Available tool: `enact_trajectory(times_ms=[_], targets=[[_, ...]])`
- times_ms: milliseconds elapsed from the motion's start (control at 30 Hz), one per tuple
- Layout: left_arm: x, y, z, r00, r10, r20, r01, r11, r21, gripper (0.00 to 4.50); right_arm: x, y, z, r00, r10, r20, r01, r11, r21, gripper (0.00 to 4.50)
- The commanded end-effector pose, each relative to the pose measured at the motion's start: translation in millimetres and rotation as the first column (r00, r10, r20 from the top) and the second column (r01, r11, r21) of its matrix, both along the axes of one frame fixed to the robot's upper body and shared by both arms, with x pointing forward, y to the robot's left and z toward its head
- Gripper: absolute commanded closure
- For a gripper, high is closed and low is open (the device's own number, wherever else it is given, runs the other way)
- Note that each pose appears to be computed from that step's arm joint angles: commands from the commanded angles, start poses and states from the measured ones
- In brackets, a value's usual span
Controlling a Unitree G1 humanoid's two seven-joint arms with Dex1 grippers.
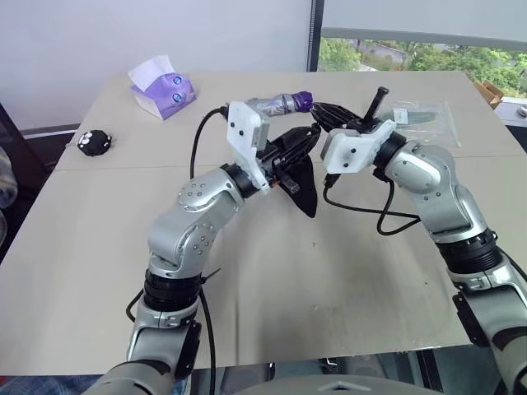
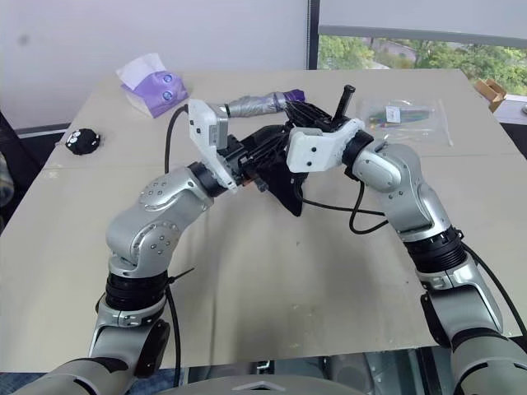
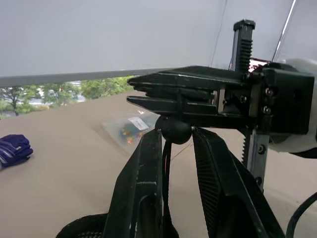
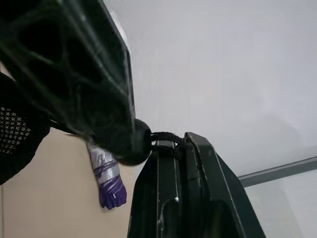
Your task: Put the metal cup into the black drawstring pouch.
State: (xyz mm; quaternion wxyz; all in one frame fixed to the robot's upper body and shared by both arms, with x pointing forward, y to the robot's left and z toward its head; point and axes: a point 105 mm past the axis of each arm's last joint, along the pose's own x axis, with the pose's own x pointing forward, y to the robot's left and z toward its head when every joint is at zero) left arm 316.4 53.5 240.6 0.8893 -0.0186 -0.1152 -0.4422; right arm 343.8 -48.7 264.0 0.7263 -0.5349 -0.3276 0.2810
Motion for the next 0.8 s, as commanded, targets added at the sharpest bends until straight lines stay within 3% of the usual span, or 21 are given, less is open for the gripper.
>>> enact_trajectory(times_ms=[33,800], targets=[[-6.2,-3.0,13.3,0.997,-0.014,0.075,0.014,1.000,0.002,3.49,-9.3,1.6,19.4,0.998,0.026,0.059,-0.028,0.999,0.036,4.50],[-2.4,-5.2,14.9,0.994,0.023,0.111,-0.027,0.999,0.032,3.49,-12.1,7.0,17.8,0.998,0.049,0.043,-0.050,0.998,0.040,4.50]])
